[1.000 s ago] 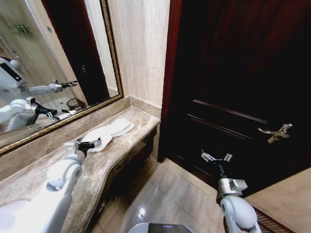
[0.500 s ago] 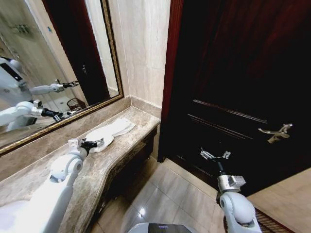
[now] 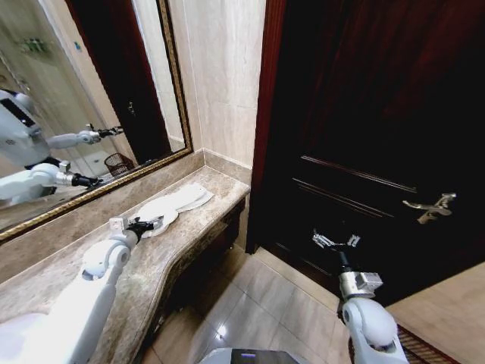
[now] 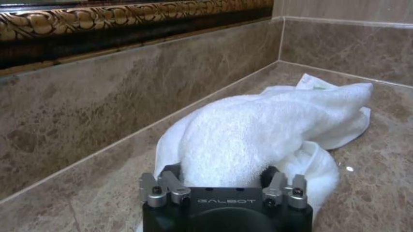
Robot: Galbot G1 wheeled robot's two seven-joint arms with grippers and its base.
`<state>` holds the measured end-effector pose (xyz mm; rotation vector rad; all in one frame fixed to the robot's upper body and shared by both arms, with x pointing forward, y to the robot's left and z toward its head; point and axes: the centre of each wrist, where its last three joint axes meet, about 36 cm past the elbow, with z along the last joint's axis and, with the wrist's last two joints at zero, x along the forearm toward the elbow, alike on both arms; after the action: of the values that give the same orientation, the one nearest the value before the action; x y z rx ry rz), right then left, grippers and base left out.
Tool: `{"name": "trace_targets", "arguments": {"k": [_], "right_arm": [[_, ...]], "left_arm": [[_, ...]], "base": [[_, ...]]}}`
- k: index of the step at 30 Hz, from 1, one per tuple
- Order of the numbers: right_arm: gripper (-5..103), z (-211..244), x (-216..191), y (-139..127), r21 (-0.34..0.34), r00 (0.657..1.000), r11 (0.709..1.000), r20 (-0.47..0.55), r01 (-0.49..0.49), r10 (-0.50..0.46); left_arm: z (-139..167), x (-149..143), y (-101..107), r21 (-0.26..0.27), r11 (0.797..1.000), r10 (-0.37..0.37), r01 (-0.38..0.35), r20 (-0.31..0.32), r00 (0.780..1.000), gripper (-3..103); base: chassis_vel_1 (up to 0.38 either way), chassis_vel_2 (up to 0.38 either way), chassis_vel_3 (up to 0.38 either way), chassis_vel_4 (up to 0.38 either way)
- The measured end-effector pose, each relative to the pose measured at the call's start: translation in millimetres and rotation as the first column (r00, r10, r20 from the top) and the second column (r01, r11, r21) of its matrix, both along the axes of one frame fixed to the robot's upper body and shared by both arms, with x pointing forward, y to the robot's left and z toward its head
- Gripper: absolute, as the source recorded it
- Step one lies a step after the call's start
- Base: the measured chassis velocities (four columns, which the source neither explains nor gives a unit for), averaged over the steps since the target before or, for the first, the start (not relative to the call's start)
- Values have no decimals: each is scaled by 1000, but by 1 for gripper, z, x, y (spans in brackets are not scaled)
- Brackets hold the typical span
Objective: Discard the used towel into the hamper.
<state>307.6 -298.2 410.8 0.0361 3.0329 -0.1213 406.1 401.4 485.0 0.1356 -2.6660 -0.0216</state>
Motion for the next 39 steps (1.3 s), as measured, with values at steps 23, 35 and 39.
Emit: {"name": "trace_targets", "arguments": {"k": [23, 35, 39], "right_arm": [[100, 4, 5, -5, 12, 1000, 1000, 15, 3, -3], [100, 18, -1, -3, 40, 999, 999, 33, 27, -28], [100, 20, -6, -4, 41, 998, 998, 35, 42, -44]], "left_arm": [[-14, -19, -15, -27, 1000, -7, 14, 235, 972, 19], [12, -80, -56, -24, 999, 34, -26, 518, 855, 6], [12, -105, -68, 20, 1000, -4, -9, 558, 830, 6]], "base": [[0, 0, 0, 0], [0, 0, 0, 0], [0, 0, 0, 0]]}}
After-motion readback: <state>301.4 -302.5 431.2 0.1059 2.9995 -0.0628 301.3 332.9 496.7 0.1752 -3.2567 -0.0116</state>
